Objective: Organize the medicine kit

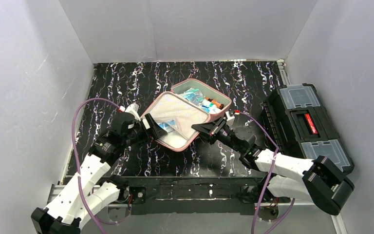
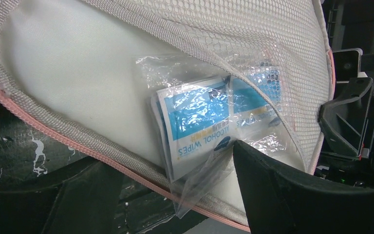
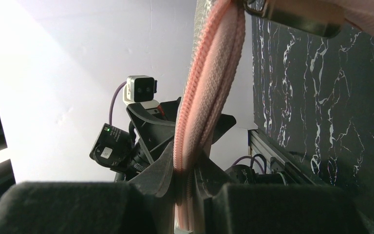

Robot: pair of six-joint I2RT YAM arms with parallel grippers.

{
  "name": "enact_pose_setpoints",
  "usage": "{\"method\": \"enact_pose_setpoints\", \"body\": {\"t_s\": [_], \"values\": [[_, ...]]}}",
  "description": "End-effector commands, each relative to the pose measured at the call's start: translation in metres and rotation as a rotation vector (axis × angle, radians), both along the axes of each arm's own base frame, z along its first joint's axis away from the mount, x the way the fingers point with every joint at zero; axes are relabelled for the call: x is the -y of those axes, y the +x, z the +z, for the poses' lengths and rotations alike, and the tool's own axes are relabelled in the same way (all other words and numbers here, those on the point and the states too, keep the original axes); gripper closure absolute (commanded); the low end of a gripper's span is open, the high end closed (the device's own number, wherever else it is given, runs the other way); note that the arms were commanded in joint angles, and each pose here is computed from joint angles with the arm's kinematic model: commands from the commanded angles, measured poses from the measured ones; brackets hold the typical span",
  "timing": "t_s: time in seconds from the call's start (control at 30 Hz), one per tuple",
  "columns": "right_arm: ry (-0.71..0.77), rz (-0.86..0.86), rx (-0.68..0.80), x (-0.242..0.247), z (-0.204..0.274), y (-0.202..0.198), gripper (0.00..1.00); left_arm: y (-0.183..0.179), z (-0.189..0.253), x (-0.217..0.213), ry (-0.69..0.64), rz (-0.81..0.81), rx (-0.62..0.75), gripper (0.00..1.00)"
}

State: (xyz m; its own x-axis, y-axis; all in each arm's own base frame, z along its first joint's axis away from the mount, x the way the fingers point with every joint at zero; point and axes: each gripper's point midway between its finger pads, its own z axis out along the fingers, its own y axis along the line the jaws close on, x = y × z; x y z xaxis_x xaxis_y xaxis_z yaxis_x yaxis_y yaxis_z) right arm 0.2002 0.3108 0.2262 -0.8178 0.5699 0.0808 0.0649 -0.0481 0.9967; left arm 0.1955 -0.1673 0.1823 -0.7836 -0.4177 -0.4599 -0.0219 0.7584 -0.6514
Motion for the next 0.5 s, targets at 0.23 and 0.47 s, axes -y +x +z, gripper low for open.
{"method": "enact_pose_setpoints", "body": {"t_s": [0.23,0.47], "values": [[0.101,0.104,0.117,-0.004,0.036,-0.024,0.99,0.007,0.043,0.008,-0.059,-0.043,0.136,0.34],[0.073,0.159,0.097,-0.012,0.021,-0.029,0.99,0.000,0.048,0.005,-0.068,-0.047,0.159,0.40]]}}
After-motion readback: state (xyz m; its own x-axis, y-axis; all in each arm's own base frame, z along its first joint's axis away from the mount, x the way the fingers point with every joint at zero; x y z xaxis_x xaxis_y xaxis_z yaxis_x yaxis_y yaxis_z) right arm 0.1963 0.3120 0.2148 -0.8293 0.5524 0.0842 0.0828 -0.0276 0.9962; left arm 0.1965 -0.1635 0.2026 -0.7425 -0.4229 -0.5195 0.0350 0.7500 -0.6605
